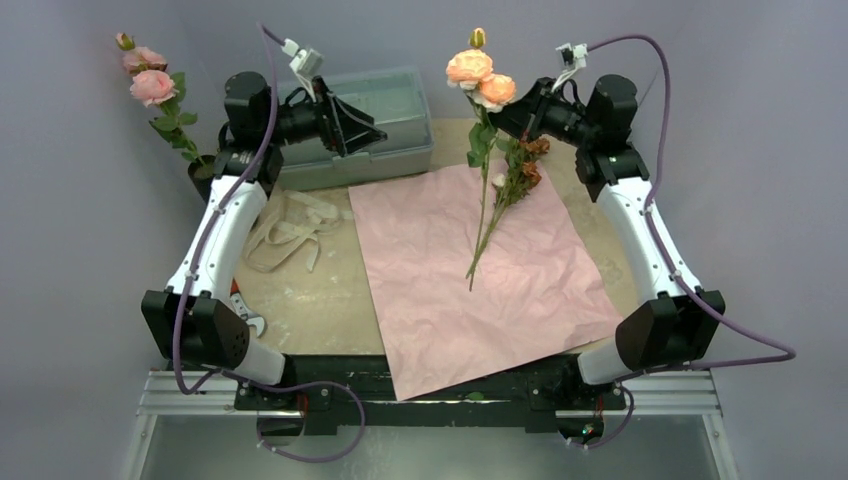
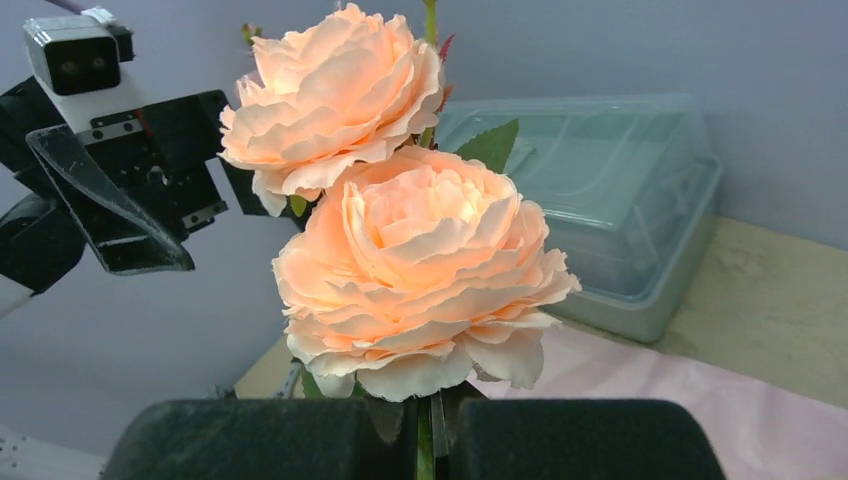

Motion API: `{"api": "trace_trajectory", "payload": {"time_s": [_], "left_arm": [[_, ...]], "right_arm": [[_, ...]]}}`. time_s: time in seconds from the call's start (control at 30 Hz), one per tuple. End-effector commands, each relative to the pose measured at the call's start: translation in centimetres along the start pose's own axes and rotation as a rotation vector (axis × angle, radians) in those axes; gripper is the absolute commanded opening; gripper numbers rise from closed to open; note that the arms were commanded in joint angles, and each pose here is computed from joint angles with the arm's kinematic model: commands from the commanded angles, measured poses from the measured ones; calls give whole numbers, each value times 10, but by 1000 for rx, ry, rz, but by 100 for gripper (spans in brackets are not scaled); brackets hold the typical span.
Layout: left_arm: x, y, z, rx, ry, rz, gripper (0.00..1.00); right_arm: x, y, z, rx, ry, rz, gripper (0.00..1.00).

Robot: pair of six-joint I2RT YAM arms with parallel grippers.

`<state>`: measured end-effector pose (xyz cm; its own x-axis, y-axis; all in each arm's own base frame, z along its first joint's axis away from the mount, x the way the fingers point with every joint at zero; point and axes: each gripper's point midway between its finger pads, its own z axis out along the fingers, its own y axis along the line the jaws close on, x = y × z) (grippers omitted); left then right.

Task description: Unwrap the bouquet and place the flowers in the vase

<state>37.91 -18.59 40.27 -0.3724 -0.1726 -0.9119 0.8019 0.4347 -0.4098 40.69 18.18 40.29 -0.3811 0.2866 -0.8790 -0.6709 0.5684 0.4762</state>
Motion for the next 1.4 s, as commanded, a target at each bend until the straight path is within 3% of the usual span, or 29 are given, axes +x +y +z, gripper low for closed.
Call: {"api": "trace_trajectory", "payload": {"time_s": [0.0,0.23,0.37,0.67,0.8,1.0,1.1,1.23,1.3,1.37], "left_arm": [[-2,-57,24,211,-4,-9,78],[16,-92,59,316,22,-78,77],[17,-100,70,329,22,-90,67],[15,-99,78,323,10,-98,57],[12,-99,79,327,7,-105,44],[9,-103,78,351,-6,-122,42],[7,-105,78,359,-12,-123,28],[4,-105,76,352,-23,-115,3],[2,-103,74,334,-31,-106,0],[0,-99,71,315,-41,-96,0]], "right_arm": [[-9,51,2,-153,-40,-53,0],[13,85,12,-228,-5,-52,0],[23,100,12,-263,10,-64,0],[41,121,14,-321,56,-67,0],[47,127,16,-337,72,-86,0],[53,126,16,-341,93,-100,0],[56,126,15,-344,103,-118,0],[58,126,13,-344,108,-136,0],[57,127,13,-347,105,-142,0],[54,128,12,-350,100,-148,17]]}}
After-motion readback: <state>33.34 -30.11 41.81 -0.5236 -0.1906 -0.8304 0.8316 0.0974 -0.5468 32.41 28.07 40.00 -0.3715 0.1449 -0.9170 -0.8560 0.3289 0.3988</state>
